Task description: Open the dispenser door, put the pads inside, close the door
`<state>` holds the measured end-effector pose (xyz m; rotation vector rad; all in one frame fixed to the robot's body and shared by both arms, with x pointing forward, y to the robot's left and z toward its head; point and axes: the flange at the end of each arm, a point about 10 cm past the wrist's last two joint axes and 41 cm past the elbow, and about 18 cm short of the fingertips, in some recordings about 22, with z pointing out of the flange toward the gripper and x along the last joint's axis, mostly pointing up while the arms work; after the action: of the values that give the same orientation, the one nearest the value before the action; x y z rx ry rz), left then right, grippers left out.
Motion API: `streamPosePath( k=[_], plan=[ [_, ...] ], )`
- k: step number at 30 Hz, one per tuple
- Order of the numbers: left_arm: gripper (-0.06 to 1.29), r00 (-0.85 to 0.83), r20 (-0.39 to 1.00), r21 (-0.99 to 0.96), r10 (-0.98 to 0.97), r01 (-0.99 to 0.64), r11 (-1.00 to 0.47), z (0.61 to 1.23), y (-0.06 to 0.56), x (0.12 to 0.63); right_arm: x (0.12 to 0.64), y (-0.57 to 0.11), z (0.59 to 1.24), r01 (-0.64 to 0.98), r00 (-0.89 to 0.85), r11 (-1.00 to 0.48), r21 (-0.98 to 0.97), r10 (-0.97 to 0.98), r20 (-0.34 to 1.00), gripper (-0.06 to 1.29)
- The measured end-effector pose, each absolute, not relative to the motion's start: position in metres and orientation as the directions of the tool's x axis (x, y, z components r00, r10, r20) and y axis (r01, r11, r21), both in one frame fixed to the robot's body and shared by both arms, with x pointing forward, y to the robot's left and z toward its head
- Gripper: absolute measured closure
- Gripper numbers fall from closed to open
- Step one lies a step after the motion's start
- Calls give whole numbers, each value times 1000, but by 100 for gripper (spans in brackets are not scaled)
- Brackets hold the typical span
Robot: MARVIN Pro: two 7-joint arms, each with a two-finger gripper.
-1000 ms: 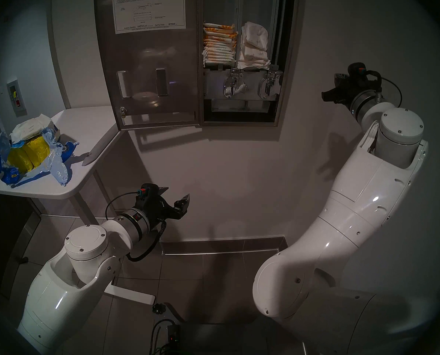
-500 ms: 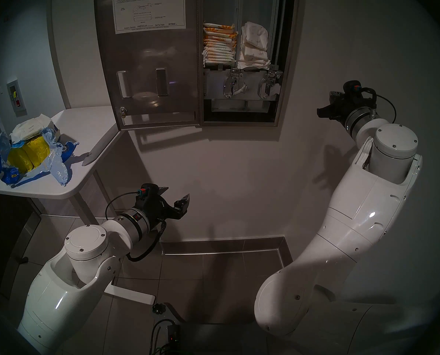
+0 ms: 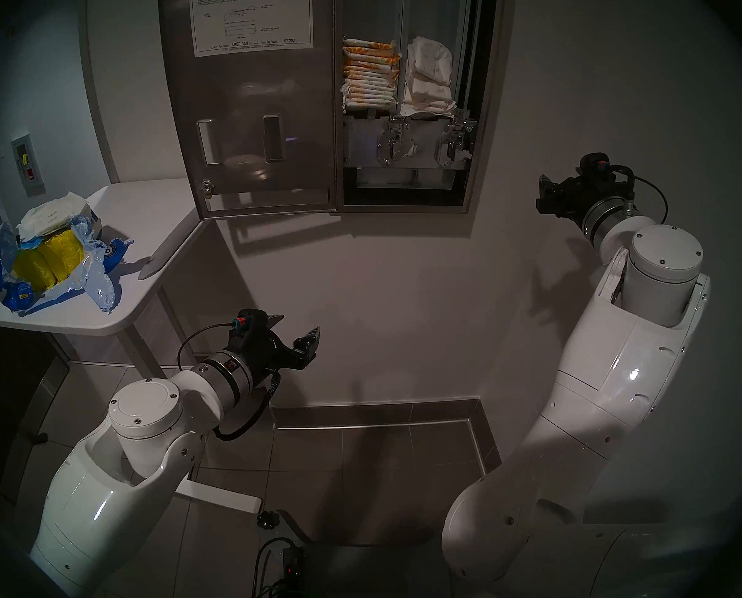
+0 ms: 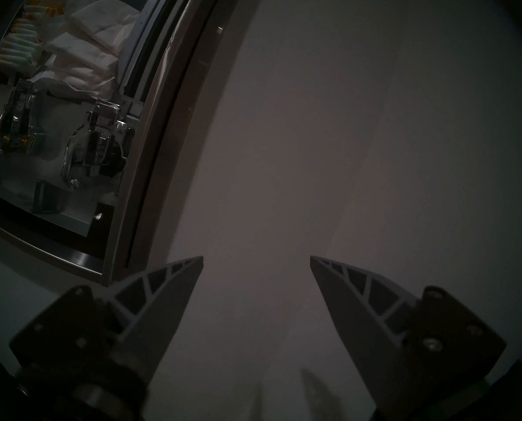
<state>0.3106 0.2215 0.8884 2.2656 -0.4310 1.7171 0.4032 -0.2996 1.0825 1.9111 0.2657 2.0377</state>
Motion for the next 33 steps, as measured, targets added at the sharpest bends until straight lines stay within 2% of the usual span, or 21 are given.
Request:
streamPosePath(
  k=[1,2,24,33],
  plan=[
    [3,255,964,32,-75,-389,-921,888,222,311,403,-300,1082,-115,-42,-927,357,363,931,34],
    [3,255,964,32,-75,-389,-921,888,222,311,403,-299,1082,-115,-41,-927,356,363,931,32],
    [3,252,965,26,-79,-388,-921,889,222,311,401,-298,1083,-134,-61,-924,357,367,928,31],
    [3,178,975,-54,-130,-380,-923,912,233,319,401,-298,1082,-135,-61,-924,359,369,927,31]
  ],
)
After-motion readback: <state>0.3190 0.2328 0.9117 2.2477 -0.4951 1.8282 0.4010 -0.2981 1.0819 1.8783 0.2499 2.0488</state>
